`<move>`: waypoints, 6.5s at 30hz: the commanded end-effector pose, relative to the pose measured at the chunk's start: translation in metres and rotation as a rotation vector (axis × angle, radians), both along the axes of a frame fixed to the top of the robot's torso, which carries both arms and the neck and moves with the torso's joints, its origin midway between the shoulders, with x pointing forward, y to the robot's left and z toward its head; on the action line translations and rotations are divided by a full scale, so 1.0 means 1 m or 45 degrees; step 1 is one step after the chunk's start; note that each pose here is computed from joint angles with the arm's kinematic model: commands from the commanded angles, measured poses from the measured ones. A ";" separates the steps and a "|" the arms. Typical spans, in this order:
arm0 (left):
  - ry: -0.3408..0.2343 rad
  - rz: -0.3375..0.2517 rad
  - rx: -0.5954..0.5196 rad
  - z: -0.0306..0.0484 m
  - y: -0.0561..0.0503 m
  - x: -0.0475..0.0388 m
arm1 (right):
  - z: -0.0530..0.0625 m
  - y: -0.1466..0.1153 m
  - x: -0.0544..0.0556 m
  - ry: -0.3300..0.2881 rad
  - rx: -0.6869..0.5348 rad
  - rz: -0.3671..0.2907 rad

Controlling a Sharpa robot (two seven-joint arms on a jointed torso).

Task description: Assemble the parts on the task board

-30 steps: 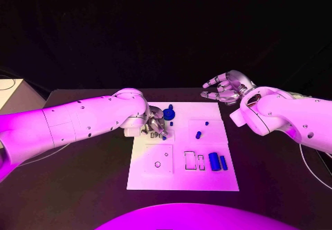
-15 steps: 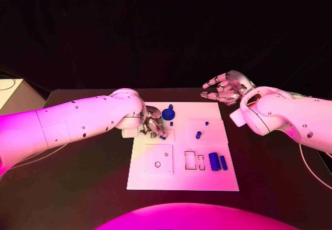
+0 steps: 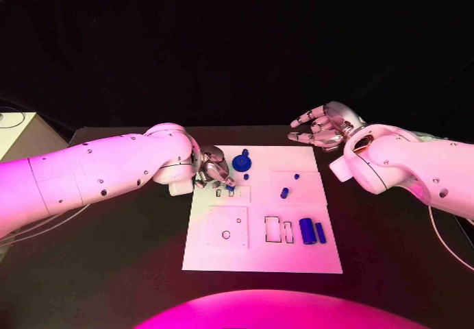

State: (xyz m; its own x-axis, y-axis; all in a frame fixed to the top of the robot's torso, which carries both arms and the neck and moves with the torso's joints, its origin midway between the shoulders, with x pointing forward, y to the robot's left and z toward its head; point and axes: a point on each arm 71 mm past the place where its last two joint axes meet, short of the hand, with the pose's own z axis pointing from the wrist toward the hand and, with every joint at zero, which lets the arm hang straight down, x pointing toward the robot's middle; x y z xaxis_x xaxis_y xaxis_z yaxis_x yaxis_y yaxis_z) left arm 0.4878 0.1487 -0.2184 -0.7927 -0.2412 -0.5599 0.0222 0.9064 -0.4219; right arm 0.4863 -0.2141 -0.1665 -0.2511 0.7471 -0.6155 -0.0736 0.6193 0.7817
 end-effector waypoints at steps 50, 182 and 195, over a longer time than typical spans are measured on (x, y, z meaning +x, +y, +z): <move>-0.110 -0.040 0.138 -0.0239 -0.008 -0.0024 | -0.002 -0.001 0.000 0.018 -0.006 0.015; 0.043 -0.122 0.224 -0.0338 -0.024 0.0087 | -0.010 0.000 -0.002 0.050 -0.020 0.027; 0.093 -0.114 0.203 -0.0350 -0.021 0.0082 | -0.010 0.000 -0.002 0.053 -0.021 0.030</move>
State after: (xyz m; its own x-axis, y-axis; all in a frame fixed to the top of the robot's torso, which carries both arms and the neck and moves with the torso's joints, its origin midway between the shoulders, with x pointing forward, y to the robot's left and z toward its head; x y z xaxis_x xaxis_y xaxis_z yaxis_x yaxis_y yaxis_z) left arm 0.5018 0.1292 -0.2452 -0.8177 -0.0944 -0.5679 0.0806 0.9580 -0.2753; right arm 0.4846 -0.2150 -0.1768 -0.2843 0.7372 -0.6130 -0.0483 0.6276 0.7771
